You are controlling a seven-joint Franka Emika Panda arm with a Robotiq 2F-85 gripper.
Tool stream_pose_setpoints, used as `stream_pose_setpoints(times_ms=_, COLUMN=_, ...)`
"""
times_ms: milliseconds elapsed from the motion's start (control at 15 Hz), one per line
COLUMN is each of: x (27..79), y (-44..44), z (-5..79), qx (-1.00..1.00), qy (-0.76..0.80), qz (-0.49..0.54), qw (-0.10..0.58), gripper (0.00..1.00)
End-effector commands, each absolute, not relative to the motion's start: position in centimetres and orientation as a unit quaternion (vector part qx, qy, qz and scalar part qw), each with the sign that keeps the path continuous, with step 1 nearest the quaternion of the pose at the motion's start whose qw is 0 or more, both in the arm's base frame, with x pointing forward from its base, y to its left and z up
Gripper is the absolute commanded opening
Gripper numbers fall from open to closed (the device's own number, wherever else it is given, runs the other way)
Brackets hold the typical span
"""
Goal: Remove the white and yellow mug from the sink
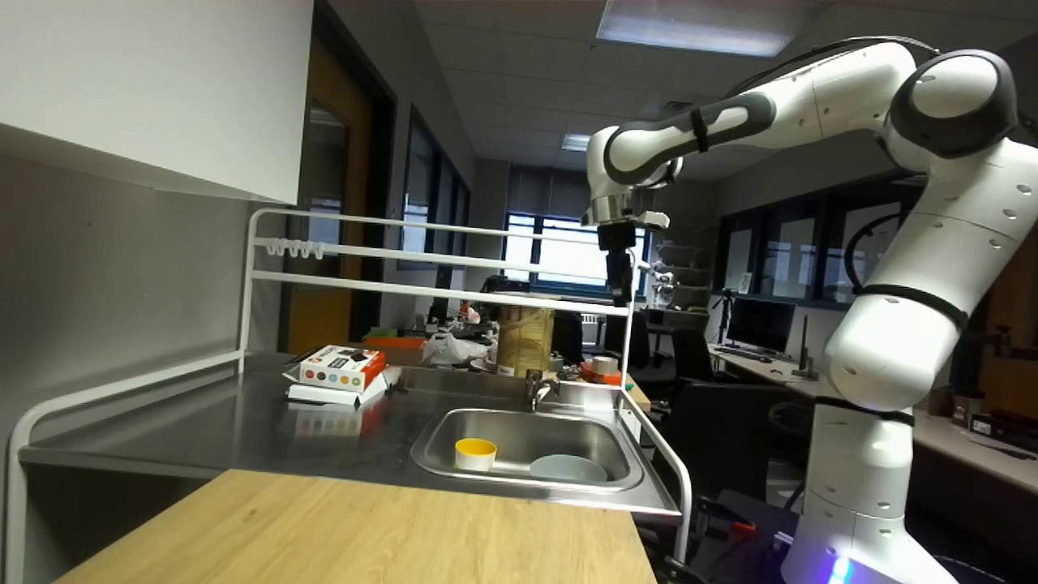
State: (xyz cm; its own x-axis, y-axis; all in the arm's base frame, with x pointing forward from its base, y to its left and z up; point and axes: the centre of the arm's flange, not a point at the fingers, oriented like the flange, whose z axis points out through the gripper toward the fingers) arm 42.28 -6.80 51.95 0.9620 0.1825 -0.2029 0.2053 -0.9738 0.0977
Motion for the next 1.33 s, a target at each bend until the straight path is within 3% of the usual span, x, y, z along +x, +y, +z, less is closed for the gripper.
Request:
stream_pose_setpoints(times_ms=0, x=50.7, y=-5.9, z=50.4, qx=0.982, qy=0.134, qz=-0.124, qw=0.055, gripper=1.0)
stream_pose_setpoints(times_ms=400, x=61.8, y=-2.2, z=45.7, qx=0.975, qy=0.158, qz=-0.156, qw=0.024, gripper=1.0)
stream_pose_setpoints(times_ms=667, x=66.5, y=0.6, z=42.7, qx=0.965, qy=0.19, qz=-0.182, qw=-0.018, gripper=1.0)
stream_pose_setpoints(times_ms=867, x=67.7, y=1.8, z=41.5, qx=0.956, qy=0.203, qz=-0.209, qw=-0.015, gripper=1.0)
stream_pose_setpoints(times_ms=933, x=63.7, y=1.4, z=40.2, qx=0.962, qy=0.189, qz=-0.195, qw=-0.01, gripper=1.0)
stream_pose_setpoints(times_ms=1267, x=64.0, y=0.5, z=40.2, qx=0.966, qy=0.175, qz=-0.191, qw=-0.016, gripper=1.0)
